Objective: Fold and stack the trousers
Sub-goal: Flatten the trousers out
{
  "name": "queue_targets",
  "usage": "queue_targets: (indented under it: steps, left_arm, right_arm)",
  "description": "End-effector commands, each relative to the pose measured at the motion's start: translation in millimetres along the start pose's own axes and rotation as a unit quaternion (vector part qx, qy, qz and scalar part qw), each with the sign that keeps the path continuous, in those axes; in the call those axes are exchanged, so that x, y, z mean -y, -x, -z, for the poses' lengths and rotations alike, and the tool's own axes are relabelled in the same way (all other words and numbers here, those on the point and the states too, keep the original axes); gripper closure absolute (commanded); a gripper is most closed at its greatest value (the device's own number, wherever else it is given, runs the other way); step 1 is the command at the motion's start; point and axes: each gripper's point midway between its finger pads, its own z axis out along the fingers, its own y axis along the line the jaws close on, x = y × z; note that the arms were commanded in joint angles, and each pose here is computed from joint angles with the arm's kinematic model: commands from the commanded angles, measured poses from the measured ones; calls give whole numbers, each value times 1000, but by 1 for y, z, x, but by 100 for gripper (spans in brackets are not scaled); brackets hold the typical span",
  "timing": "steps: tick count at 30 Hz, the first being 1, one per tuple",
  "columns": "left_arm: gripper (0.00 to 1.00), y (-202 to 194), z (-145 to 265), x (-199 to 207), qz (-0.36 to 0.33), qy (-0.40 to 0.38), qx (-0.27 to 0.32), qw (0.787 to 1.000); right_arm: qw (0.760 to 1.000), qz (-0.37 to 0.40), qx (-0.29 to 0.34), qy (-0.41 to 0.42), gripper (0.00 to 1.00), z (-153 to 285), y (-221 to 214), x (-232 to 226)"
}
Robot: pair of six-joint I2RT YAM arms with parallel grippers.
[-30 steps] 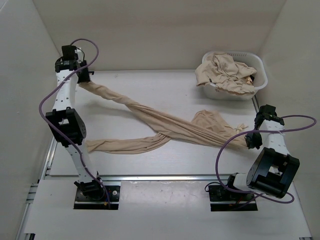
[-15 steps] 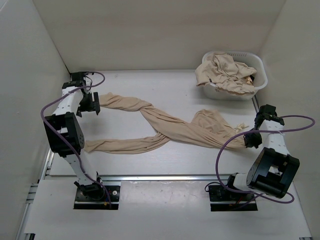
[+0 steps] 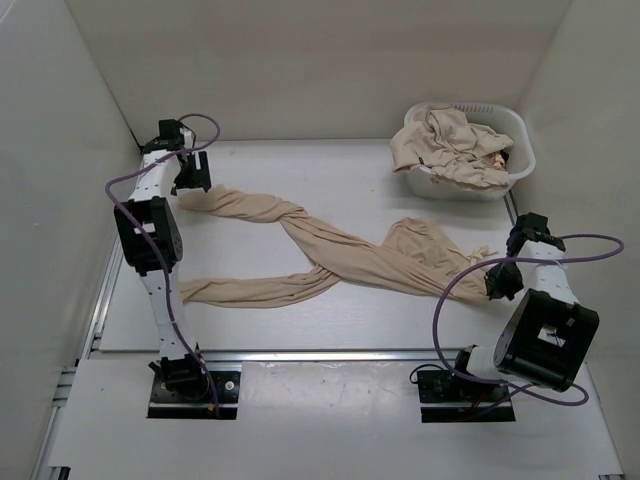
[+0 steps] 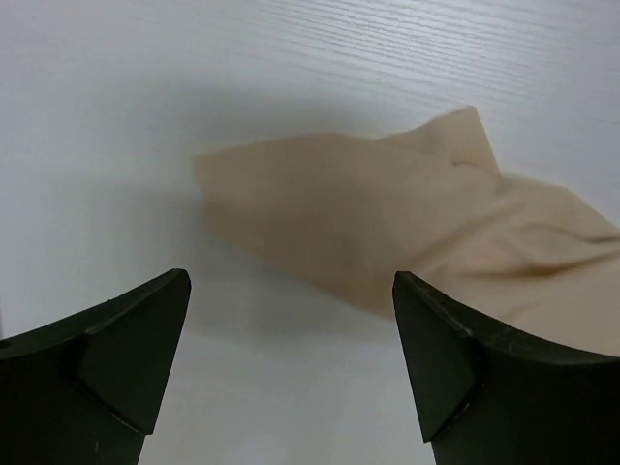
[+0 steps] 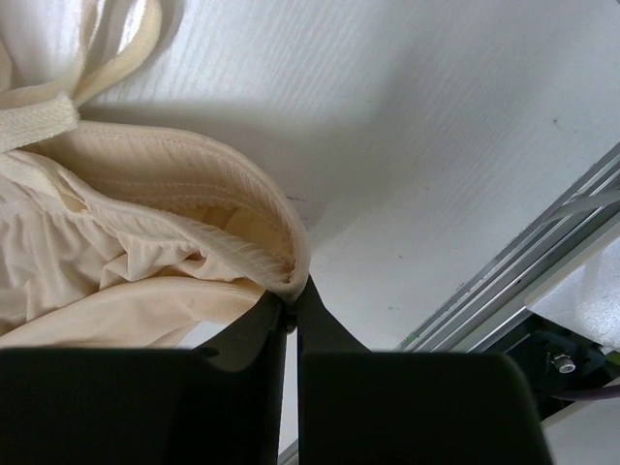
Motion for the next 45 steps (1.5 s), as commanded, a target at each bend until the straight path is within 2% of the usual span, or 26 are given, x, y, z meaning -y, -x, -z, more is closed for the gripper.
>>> queue_targets:
  steps: [1,5,7,8,9,10,11,13,16,17,20,21,22,24,26,27,31,34,35,39,43,44,45]
  left_arm:
    - [2,-1,-29,18,-7,-24,-12,1000]
    - [0,-26,-67,44,-26,-38,-47,998]
    - [8,-30,-77,47,-33,-25,-47,998]
    - [18,-38,-85,51,-39,-20,-57,997]
    - [50,-41,-89,46,-40,-7,-62,997]
    - [76,-40,-89,42,-41,4,-61,997]
    - [86,-41,-93,38,-42,19,-60,997]
    - [86,-42,-89,27,-44,49,-61,996]
    - [86,-22,-50,-4,-19,68,-31,997]
    - [86,1,-12,-25,2,76,8,997]
    - [86,7,43,-52,25,88,37,995]
    - [86,18,86,-68,41,96,73,992]
    - [86,0,99,-73,42,99,53,993]
    - [86,-8,146,-85,54,106,67,991]
    - [86,-37,166,-92,58,115,37,991]
    - [86,-44,189,-103,69,127,47,988]
    - [86,-95,228,-123,91,157,14,983]
    - [86,-139,244,-132,111,164,-31,980]
    - [86,-164,237,-130,112,163,-68,978]
    - [86,-224,220,-125,125,152,-153,968]
    - [86,-237,198,-120,135,123,-196,963]
    - [86,-234,185,-122,134,121,-209,961]
    - [85,-217,178,-127,137,119,-192,964]
  right_arm:
    - [1000,10,-3,-10,100,-3,3,2]
    - [1000,11,-11,-16,100,-5,4,1]
    - [1000,11,-10,-15,100,-5,7,-1]
    - [1000,11,-9,-14,100,-4,10,-3]
    - [1000,12,-10,-21,100,-4,9,0]
    - [1000,11,-4,-17,100,-2,16,-5]
    - [1000,10,0,-14,100,0,19,-6]
    - [1000,8,6,-10,100,10,27,-10]
    - [999,-2,38,-21,100,30,43,-5]
    - [998,-19,49,-16,100,36,49,-2]
    - [995,-63,76,-11,100,55,58,12]
    - [993,-72,95,0,100,65,61,15]
    - [991,-85,104,5,100,70,63,17]
    - [990,-87,113,19,100,76,58,19]
    - [989,-91,111,23,100,74,54,21]
    - [989,-91,111,24,100,74,52,22]
    - [990,-97,97,32,100,64,37,25]
    - [990,-100,91,32,100,58,32,28]
    - [990,-101,94,34,100,58,34,27]
    - [991,-96,91,32,100,51,31,28]
    - [992,-86,89,18,100,47,31,32]
    - [992,-86,93,20,100,47,34,31]
    - [992,-85,88,17,100,45,33,31]
